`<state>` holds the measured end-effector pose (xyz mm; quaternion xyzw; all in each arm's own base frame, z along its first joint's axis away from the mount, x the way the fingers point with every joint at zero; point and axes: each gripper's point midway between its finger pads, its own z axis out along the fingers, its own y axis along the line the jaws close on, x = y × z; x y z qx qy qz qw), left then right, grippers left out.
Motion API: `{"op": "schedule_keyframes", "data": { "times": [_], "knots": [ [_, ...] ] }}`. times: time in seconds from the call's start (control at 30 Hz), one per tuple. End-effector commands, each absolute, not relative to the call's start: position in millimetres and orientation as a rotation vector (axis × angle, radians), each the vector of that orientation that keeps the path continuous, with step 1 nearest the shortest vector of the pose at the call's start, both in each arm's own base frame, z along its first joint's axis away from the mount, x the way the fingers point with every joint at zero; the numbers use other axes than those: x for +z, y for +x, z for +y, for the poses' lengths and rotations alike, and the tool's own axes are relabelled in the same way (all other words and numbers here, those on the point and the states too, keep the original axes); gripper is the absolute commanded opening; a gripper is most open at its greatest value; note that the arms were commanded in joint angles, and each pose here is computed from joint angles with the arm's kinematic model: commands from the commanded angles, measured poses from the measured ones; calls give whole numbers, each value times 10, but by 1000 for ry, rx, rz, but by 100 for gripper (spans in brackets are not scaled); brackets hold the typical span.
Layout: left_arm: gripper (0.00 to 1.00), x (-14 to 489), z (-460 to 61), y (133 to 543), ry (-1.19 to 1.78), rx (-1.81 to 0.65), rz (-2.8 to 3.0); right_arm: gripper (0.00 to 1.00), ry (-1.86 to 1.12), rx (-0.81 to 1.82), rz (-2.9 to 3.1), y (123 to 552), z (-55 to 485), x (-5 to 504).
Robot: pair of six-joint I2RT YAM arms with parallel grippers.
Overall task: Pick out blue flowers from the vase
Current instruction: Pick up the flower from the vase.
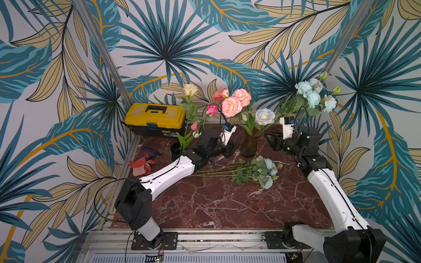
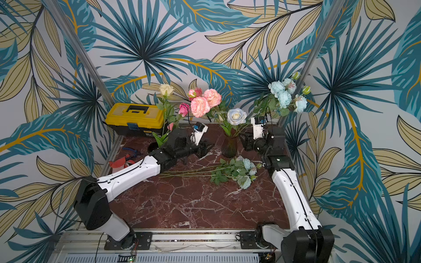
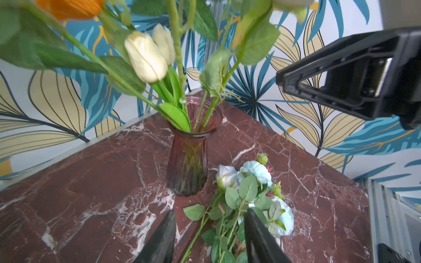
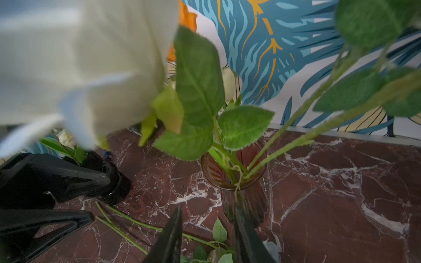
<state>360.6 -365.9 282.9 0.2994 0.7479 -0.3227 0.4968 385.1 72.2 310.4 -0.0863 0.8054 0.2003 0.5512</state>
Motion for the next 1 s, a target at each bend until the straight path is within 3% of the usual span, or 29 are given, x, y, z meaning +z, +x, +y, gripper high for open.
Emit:
{"op": "schedule_keyframes", "data": {
  "times": [0.0,0.33,0.97],
  "knots": [
    [49,2889,-3662,3469,765,-801,1780,38,-213,432,1850,3931,691,3137],
    [49,2601,-3725,3353,784,-821,1846,38,-219,464,1829,4274,736,3121],
    [49,2555,-3797,3385,812,-822,1844,37,-288,494,1841,4644,942,3078]
  ]
}}
